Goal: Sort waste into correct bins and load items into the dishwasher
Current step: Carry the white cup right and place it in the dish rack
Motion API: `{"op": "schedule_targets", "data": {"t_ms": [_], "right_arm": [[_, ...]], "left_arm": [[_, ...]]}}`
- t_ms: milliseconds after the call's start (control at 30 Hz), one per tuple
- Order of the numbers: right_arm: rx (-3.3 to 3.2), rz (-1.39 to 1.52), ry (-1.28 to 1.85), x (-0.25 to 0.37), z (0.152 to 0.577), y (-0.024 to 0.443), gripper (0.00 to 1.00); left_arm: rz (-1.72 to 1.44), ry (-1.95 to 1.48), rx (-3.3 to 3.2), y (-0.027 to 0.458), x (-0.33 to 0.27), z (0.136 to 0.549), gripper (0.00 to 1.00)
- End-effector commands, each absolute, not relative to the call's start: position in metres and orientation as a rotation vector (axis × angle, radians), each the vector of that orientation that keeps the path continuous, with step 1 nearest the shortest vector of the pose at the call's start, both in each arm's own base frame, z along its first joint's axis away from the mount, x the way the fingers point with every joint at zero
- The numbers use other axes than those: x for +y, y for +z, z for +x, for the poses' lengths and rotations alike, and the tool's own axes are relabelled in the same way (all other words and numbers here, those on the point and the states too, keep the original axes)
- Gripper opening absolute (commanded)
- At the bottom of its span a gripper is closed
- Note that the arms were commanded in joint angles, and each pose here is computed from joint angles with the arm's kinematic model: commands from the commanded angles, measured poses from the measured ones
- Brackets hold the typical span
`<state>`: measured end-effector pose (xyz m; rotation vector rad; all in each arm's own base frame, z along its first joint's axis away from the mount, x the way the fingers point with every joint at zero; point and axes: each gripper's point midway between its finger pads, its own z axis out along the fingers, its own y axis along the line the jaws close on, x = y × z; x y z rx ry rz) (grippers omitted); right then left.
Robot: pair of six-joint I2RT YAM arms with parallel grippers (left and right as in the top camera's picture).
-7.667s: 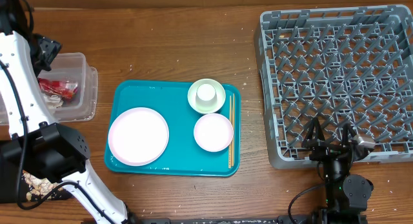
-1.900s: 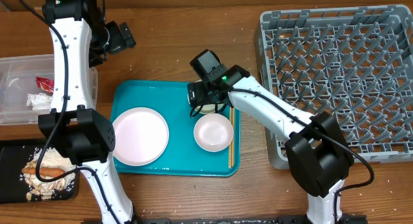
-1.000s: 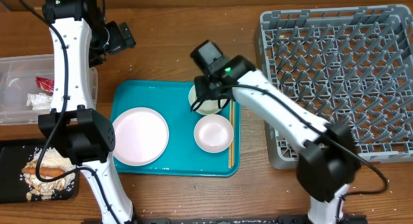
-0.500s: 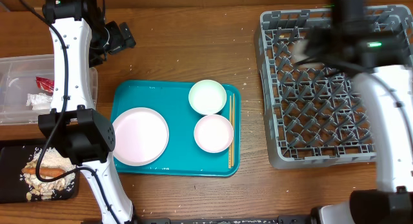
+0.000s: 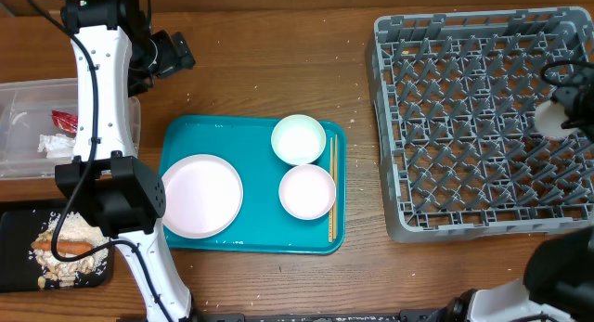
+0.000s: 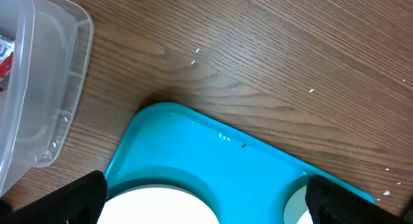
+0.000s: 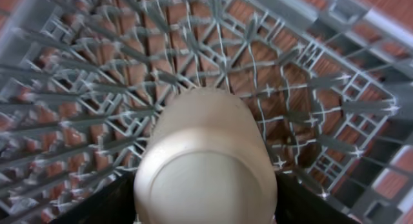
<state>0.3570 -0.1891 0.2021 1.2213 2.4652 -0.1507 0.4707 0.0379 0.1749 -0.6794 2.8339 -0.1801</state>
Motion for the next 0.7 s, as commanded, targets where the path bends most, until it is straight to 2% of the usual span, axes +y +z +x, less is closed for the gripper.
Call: {"op": "schedule_targets", "data": {"t_ms": [0,200,400,500,667], "right_arm": [[2.514,1.225,-0.121,-0.183,0.36,0.186,0.84],[2.555,1.237,-0.119,-0.177,0.351,0.184,0.9],[2.568,1.177,0.106,-0.141,0.348,0.205,0.9],[2.556,0.979,0.296,-0.104,0.357,0.232,0.89],[2.516,0.503,0.605,-0.008,0.371,0.28,0.89]], "left_arm": [[-0.683,-0.192,2.835,0.175,0.035,0.471,1.0],[-0.682,-0.192,2.835,0.175,0.035,0.471,1.0],[-0.683,-0.192,2.835,0.175,0.035,0.471,1.0],[-0.683,-0.191,2.835,0.175,0.035,0.471,1.0],[-0.683,-0.192,2.835,0.175,0.035,0.471,1.0]]}}
